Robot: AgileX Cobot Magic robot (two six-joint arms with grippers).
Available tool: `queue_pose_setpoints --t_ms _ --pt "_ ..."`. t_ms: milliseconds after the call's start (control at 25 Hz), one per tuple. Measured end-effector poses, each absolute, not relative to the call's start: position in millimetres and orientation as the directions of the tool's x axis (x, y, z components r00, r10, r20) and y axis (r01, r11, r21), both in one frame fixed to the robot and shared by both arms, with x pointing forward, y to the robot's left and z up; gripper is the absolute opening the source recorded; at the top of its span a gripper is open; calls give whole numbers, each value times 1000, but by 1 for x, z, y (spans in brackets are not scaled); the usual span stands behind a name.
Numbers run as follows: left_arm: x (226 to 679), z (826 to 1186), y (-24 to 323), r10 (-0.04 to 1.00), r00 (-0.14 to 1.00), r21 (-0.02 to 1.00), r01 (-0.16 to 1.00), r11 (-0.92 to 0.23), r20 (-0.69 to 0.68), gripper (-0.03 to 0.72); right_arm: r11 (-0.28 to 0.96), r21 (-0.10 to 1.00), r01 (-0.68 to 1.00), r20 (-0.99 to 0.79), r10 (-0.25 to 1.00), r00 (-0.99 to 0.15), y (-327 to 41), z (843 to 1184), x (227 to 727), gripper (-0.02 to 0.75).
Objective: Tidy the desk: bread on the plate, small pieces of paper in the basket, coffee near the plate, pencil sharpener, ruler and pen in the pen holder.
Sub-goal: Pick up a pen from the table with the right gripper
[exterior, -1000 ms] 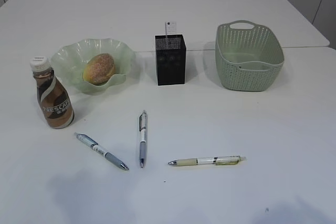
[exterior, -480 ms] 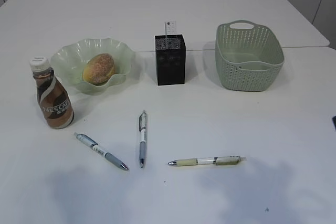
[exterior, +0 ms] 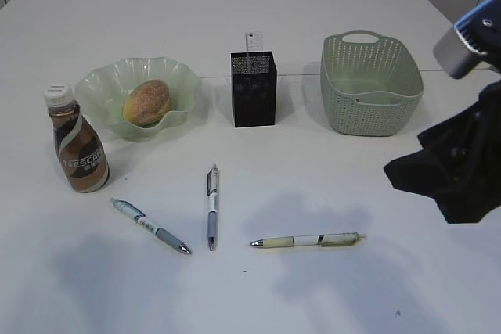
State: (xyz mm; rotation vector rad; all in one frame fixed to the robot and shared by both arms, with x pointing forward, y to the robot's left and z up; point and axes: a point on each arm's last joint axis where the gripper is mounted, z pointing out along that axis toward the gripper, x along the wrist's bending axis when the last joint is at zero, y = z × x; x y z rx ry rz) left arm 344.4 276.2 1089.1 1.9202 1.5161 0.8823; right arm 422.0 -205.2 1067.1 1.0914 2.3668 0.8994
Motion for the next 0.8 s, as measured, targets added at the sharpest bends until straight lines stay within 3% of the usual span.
queue_pose_setpoints --t_ms 280,800 --pt "345 1089 274 980 155 759 622 -195 124 199 501 700 509 -35 736 -676 -190 1061 439 439" --pt "347 1091 288 990 3 773 625 -111 141 178 478 707 521 22 721 -693 -164 1060 485 439"
